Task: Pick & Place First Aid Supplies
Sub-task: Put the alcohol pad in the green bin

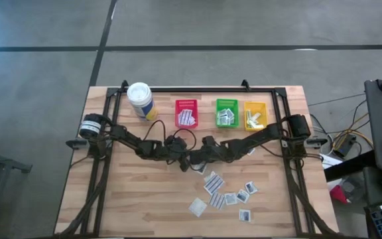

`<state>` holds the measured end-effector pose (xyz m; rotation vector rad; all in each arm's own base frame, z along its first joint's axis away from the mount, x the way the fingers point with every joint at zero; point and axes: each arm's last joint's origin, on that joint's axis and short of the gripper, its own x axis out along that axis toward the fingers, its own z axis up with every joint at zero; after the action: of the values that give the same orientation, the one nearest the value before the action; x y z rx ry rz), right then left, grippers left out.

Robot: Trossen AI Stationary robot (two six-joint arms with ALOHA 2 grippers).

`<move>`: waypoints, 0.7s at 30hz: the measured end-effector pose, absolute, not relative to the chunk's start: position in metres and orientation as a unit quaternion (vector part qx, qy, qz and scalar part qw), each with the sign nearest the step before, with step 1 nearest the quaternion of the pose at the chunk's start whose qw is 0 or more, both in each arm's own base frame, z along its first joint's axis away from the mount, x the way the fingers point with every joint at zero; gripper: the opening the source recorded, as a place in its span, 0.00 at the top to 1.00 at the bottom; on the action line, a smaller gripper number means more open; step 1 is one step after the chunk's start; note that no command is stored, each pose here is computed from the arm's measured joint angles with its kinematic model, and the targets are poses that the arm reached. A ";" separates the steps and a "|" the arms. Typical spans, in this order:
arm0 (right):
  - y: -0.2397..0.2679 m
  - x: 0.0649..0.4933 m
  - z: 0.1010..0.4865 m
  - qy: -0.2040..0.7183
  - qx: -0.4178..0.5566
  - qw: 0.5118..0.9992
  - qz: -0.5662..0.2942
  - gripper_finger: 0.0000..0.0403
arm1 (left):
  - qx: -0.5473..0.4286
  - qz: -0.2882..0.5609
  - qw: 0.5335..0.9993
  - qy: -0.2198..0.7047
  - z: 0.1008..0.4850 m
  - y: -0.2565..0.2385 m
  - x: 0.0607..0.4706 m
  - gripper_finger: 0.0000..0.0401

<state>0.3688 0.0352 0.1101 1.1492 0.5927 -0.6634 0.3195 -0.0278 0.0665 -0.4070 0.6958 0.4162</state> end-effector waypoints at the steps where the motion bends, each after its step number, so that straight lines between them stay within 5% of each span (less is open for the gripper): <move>1: 0.035 0.369 0.111 0.271 0.525 0.750 -0.298 0.91 | -0.192 0.202 0.900 0.335 0.067 -0.028 0.320 1.00; 21: 0.034 0.366 0.120 0.311 0.409 0.821 -0.251 0.98 | -0.115 0.185 0.929 0.298 0.108 -0.026 0.319 1.00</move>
<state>0.3664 0.0338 0.1204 0.8700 0.6618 -0.5344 0.3187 -0.0261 0.1078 -0.2366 0.6113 0.3794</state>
